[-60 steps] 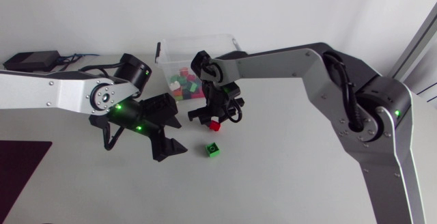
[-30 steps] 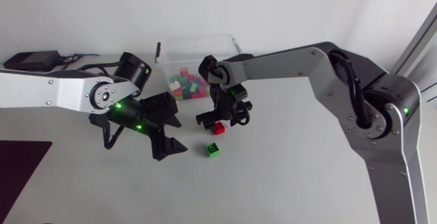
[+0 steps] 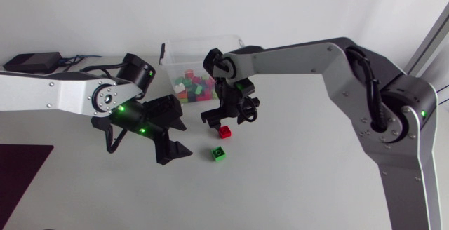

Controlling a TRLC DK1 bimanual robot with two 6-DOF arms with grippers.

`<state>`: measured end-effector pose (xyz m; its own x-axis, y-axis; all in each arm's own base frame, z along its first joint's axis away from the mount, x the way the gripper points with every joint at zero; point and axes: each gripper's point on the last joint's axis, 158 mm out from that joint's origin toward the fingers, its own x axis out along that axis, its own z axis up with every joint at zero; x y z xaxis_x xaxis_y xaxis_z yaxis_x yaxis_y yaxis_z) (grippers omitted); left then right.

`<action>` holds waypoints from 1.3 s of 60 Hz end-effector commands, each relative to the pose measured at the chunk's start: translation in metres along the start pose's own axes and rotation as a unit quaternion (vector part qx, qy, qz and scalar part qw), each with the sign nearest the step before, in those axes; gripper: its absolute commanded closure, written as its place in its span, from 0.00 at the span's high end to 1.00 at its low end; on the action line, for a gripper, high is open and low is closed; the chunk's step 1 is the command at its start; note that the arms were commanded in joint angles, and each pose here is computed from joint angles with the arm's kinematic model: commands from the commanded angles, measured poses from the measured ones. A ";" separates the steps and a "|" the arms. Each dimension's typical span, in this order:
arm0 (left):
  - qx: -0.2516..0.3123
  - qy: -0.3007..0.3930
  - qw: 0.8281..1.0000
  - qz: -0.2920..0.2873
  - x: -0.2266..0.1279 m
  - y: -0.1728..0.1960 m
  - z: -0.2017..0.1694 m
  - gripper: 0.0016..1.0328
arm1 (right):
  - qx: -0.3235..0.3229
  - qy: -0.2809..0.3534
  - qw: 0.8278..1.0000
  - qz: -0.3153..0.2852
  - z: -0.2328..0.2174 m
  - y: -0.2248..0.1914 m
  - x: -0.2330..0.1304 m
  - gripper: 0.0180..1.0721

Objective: Place the duplo bricks in the container

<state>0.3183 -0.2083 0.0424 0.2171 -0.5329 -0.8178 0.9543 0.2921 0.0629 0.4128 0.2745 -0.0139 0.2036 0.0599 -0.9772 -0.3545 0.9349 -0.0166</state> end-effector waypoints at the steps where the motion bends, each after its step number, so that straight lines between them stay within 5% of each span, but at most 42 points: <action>1: 0.011 -0.001 1.000 -0.005 -0.003 -0.006 -0.003 0.94 | -0.017 0.017 1.000 -0.009 -0.005 0.004 0.012 0.78; 36: 0.013 0.000 1.000 -0.010 -0.001 -0.010 -0.002 0.94 | -0.052 0.043 0.998 -0.008 -0.019 0.014 0.031 0.47; 46: 0.011 0.004 1.000 -0.018 0.003 -0.014 -0.004 0.94 | -0.057 0.046 0.997 -0.007 -0.022 0.015 0.032 0.30; 78: -0.005 0.072 0.996 -0.048 0.057 -0.023 0.004 0.92 | -0.016 0.007 1.000 -0.002 -0.030 -0.040 -0.028 0.29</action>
<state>0.3025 -0.2399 0.0005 0.1001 -0.4567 -0.8840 0.9726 0.2322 -0.0098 0.3926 0.2389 -0.0060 0.1729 0.0406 -0.9841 -0.3966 0.9175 -0.0319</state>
